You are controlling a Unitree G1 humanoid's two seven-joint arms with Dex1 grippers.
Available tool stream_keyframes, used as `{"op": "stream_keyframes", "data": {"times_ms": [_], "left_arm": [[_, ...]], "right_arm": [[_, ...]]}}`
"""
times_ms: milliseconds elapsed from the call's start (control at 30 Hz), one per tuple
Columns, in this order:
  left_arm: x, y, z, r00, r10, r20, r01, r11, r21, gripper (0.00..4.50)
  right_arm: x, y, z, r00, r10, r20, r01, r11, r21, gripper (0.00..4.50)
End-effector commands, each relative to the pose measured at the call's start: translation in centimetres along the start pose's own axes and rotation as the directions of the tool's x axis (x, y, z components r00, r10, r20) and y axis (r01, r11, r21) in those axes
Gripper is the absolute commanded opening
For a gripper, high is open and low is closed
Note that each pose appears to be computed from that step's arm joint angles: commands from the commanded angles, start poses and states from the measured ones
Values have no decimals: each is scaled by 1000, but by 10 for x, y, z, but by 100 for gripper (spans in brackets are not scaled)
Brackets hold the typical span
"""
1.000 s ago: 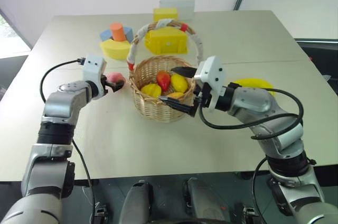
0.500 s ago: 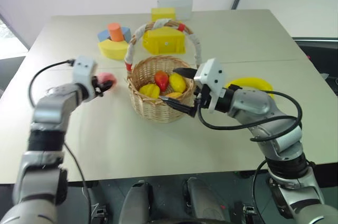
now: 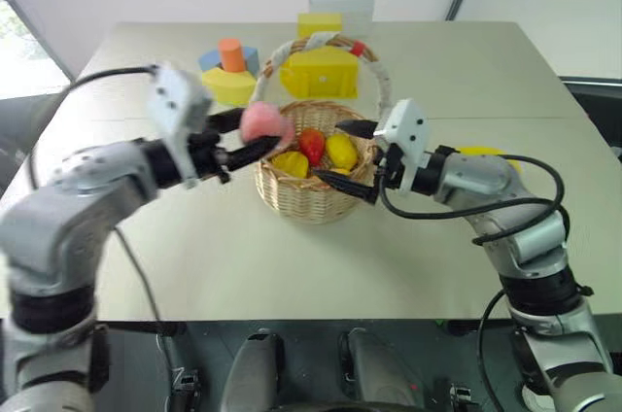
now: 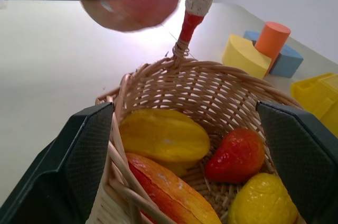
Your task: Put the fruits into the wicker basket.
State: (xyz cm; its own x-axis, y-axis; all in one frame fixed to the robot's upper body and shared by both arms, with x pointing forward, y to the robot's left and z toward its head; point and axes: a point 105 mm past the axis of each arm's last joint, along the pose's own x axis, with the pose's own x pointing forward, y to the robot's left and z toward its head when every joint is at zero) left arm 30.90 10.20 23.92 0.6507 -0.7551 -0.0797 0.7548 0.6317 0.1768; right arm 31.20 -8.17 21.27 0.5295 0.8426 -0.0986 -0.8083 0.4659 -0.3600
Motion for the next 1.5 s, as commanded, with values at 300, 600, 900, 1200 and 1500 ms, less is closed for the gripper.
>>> {"op": "stream_keyframes", "data": {"times_ms": [300, 600, 900, 1200, 1500], "left_arm": [[38, -4, -2, 998, -56, -12, 56, 998, -6, 436], [9, -39, 11, 946, -302, 117, 294, 952, 86, 436], [13, -57, -20, 944, -328, 38, 323, 942, 91, 436], [16, -67, -20, 939, -338, 60, 334, 940, 71, 436], [14, -59, -18, 949, -307, 80, 303, 952, 50, 450]], "right_arm": [[-60, -18, -7, 984, -155, -90, 151, 987, -55, 450], [-127, -77, -79, 806, -441, -394, 392, 897, -202, 450], [-144, -134, -133, 648, -555, -522, 446, 832, -331, 450], [-141, -160, -149, 629, -528, -571, 443, 847, -296, 450], [-137, -168, -147, 641, -529, -556, 436, 847, -303, 164]]}}
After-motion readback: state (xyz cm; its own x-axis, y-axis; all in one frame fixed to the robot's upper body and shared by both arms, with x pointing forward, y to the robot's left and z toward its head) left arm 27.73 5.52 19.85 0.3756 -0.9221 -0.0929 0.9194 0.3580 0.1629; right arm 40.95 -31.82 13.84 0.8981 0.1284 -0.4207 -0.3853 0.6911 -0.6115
